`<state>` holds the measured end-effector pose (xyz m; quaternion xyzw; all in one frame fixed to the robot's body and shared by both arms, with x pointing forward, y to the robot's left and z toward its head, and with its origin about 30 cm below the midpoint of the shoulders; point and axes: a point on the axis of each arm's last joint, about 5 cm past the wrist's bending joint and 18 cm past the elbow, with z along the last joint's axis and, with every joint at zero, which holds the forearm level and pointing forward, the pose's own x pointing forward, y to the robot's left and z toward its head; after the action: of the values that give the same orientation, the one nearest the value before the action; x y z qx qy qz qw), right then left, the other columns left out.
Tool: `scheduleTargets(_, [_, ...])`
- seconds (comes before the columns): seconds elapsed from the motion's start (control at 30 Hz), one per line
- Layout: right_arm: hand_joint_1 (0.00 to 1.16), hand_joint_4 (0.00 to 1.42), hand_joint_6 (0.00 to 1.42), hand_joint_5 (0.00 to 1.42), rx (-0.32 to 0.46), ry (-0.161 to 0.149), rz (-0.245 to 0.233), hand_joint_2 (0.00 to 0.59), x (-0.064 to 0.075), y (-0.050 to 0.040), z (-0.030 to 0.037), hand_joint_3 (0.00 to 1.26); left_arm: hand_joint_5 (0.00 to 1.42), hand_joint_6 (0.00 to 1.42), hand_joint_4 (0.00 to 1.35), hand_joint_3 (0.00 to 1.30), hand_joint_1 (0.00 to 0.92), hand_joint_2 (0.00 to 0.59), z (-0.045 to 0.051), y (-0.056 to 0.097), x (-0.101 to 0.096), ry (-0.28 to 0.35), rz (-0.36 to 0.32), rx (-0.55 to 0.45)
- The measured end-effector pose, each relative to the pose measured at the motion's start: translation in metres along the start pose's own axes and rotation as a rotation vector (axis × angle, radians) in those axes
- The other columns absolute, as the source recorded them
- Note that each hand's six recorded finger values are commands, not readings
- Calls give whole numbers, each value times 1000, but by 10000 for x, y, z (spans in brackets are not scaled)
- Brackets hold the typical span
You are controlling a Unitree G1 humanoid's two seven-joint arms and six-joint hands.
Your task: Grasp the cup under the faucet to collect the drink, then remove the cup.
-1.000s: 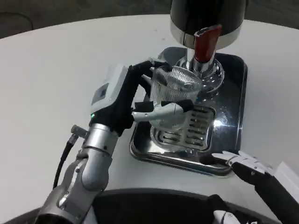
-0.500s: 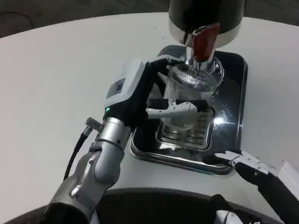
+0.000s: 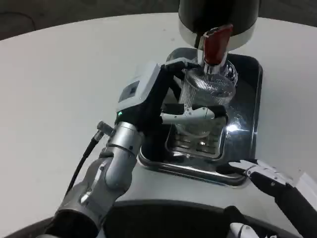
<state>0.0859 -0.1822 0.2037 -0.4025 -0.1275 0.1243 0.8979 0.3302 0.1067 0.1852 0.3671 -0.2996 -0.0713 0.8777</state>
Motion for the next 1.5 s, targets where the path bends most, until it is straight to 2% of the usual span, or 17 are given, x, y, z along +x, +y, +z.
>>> scheduleTargets(0.2, [541,148,33,71,-3,6,-6,462,-7,-12,-7,259,917,479,881,786,562,154,18,-8,22,-9,1,5])
scheduleTargets(0.57, [540,160,32,82,-2,4,-10,462,-8,-13,-8,259,855,471,748,793,559,156,33,-41,18,-17,-16,7])
scheduleTargets(0.7, [540,161,32,83,-2,4,-11,462,-8,-13,-8,259,851,469,742,797,559,156,35,-42,17,-21,-17,8])
scheduleTargets(1.2, [541,161,32,83,1,5,-11,463,0,-7,-18,259,839,477,680,773,546,150,4,-22,-9,-25,-14,14])
scheduleTargets(1.37, [545,161,32,84,5,2,-10,467,6,0,-19,259,838,523,662,751,490,96,-16,-14,-30,-23,-10,14])
scheduleTargets(1.5, [547,161,32,85,5,-1,-15,468,12,-1,-18,259,848,531,645,743,469,79,-46,-12,-68,-17,-2,6])
